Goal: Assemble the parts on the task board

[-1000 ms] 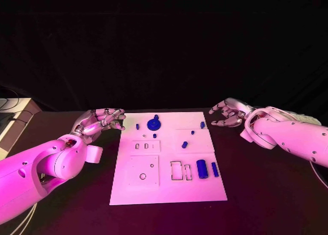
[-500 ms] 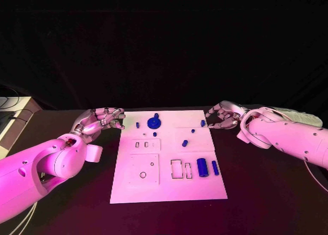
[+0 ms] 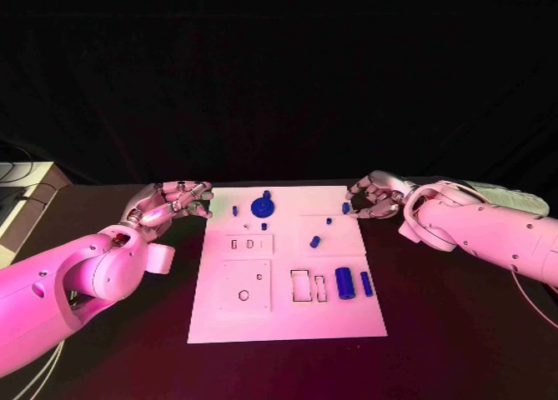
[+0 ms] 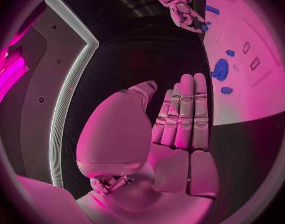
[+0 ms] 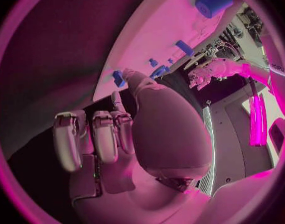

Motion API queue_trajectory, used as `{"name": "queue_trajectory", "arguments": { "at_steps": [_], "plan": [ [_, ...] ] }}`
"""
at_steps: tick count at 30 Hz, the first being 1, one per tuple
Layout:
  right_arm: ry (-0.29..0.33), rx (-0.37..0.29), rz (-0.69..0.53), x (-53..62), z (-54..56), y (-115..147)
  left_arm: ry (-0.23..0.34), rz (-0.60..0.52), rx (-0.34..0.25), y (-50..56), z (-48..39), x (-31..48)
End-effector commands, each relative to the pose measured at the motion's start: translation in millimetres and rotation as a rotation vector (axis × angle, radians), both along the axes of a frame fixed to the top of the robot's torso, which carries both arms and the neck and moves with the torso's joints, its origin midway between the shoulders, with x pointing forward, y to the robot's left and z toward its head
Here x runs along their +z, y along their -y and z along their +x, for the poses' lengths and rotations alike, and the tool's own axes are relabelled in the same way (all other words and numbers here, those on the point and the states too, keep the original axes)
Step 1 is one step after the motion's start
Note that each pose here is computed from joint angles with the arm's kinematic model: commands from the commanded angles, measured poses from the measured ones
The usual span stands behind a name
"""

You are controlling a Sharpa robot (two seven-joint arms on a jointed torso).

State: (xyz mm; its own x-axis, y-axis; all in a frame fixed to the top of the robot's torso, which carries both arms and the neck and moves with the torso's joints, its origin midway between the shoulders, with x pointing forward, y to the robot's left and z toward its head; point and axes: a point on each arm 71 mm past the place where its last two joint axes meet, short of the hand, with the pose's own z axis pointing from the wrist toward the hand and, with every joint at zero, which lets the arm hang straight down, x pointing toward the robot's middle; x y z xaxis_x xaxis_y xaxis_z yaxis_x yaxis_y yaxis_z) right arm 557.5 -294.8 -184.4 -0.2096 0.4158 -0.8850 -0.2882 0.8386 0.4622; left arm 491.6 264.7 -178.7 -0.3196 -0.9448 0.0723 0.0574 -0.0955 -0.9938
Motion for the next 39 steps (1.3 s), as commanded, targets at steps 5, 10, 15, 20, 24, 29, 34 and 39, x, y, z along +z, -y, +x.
{"name": "queue_trajectory", "arguments": {
  "at_steps": [5,10,15,20,24,29,34,39],
  "plan": [
    [-0.027,0.001,-0.001,-2.9,2.0,-1.9,0.008,-0.007,-0.017,2.2,-0.1,0.8],
    [-0.032,0.002,-0.003,-3.7,2.9,-4.3,0.007,-0.007,-0.016,2.3,0.1,0.6],
    [-0.033,0.005,-0.01,-4.2,3.5,-6.7,0.007,-0.006,-0.017,2.7,0.1,0.5],
    [-0.035,0.008,-0.012,-4.6,3.9,-9.0,0.006,-0.006,-0.017,2.9,0.1,0.4],
    [-0.034,0.01,-0.017,-5.2,4.1,-10.5,0.005,-0.006,-0.018,3.2,0.2,0.4],
    [-0.034,0.007,-0.022,-5.6,4.6,-10.7,0.005,-0.006,-0.018,3.3,0.2,0.3],
    [-0.033,0.005,-0.027,-5.8,5.0,-10.3,0.005,-0.005,-0.017,3.1,0.3,0.3],
    [-0.028,0.003,-0.028,-5.5,5.2,-10.7,0.004,-0.005,-0.016,2.8,0.4,0.1]
  ]
}}
